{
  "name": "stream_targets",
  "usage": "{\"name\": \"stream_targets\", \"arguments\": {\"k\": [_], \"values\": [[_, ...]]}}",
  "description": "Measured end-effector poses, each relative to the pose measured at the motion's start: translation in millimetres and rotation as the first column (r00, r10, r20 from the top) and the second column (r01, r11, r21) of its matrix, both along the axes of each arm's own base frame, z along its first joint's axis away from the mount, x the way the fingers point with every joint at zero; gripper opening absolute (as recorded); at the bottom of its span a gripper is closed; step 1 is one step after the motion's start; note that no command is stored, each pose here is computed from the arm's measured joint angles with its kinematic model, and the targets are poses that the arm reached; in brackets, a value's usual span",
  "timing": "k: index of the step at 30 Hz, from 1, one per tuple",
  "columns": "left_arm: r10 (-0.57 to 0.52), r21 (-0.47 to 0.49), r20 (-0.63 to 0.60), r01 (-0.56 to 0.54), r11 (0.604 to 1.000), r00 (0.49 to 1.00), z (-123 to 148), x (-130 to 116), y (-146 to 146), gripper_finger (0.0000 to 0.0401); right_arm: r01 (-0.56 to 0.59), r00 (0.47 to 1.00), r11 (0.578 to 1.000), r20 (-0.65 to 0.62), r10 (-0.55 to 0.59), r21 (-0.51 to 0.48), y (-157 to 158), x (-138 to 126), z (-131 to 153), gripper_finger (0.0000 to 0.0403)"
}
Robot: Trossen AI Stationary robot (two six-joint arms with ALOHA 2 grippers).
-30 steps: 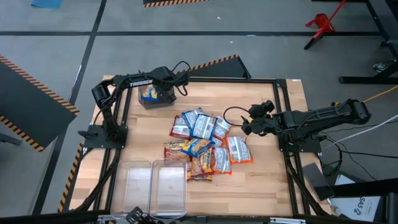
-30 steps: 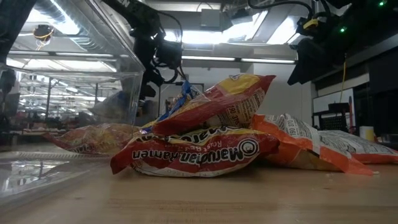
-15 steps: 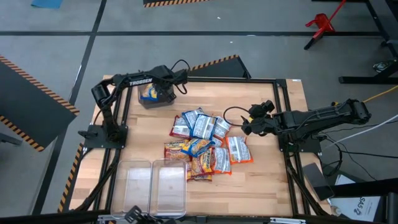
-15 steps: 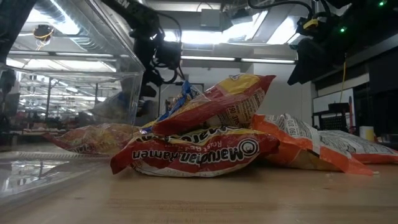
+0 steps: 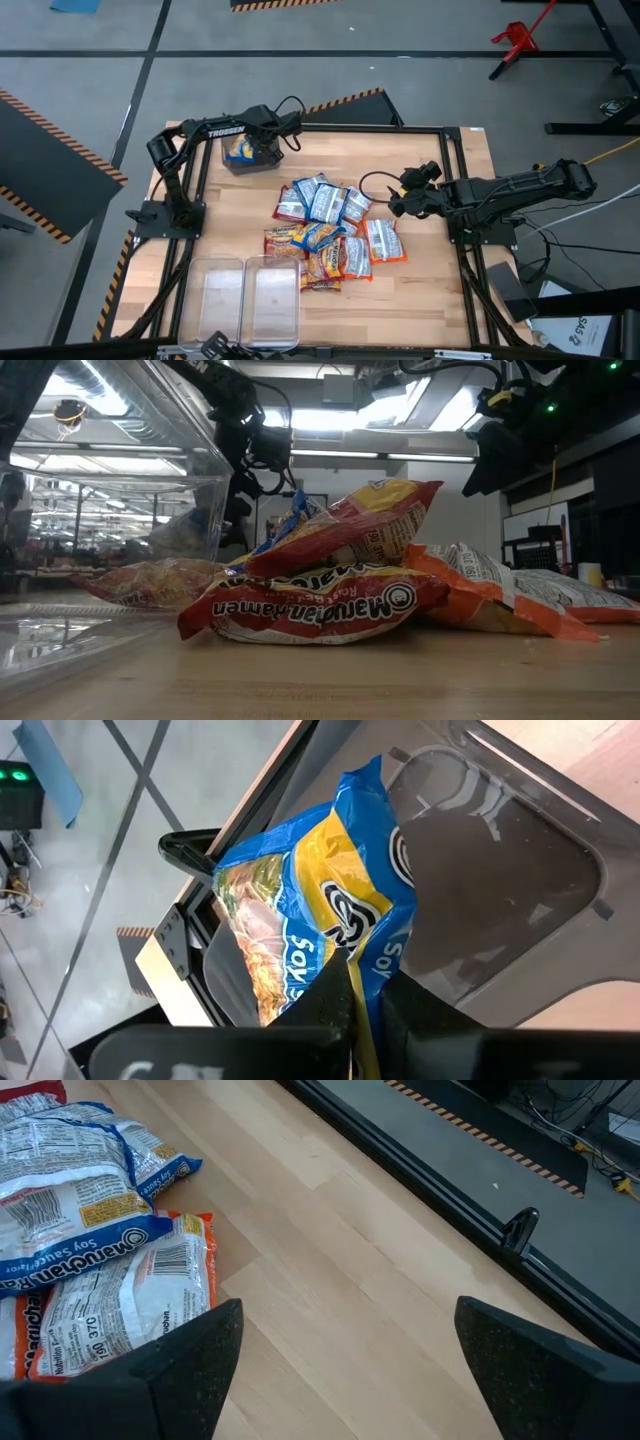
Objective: Sort Maruchan noodles
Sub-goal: Put the blue noodle pack into the black bin
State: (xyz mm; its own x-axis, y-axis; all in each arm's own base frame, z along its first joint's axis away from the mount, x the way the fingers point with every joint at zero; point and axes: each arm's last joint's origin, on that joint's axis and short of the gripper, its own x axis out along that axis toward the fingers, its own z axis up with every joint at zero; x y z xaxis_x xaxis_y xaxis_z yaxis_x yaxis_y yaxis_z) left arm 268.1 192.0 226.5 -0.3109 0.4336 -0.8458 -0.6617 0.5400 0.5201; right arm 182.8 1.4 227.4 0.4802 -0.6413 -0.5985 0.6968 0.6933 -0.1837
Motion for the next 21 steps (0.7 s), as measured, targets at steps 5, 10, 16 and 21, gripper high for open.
{"name": "stream_targets", "arguments": {"k": [5,10,16,21], "values": [[-0.01,-0.001,0.0,0.01,1.0,1.0,0,2,-2,0.0034,-0.012,1.0,1.0,-0.003,0.012,0.015,0,0,0,0.0351],[-0.019,0.002,0.003,0.019,1.0,1.0,0,3,-4,0.0086,-0.027,0.999,1.0,-0.016,0.028,0.011,1,0,0,0.0351],[-0.042,-0.004,-0.01,0.042,0.999,0.999,0,7,-11,0.0116,-0.03,0.999,1.0,-0.018,0.03,0.009,1,0,0,0.0351],[-0.088,-0.022,-0.037,0.087,0.996,0.995,10,14,-25,0.0115,-0.03,0.999,1.0,-0.018,0.03,0.009,1,0,0,0.0351]]}}
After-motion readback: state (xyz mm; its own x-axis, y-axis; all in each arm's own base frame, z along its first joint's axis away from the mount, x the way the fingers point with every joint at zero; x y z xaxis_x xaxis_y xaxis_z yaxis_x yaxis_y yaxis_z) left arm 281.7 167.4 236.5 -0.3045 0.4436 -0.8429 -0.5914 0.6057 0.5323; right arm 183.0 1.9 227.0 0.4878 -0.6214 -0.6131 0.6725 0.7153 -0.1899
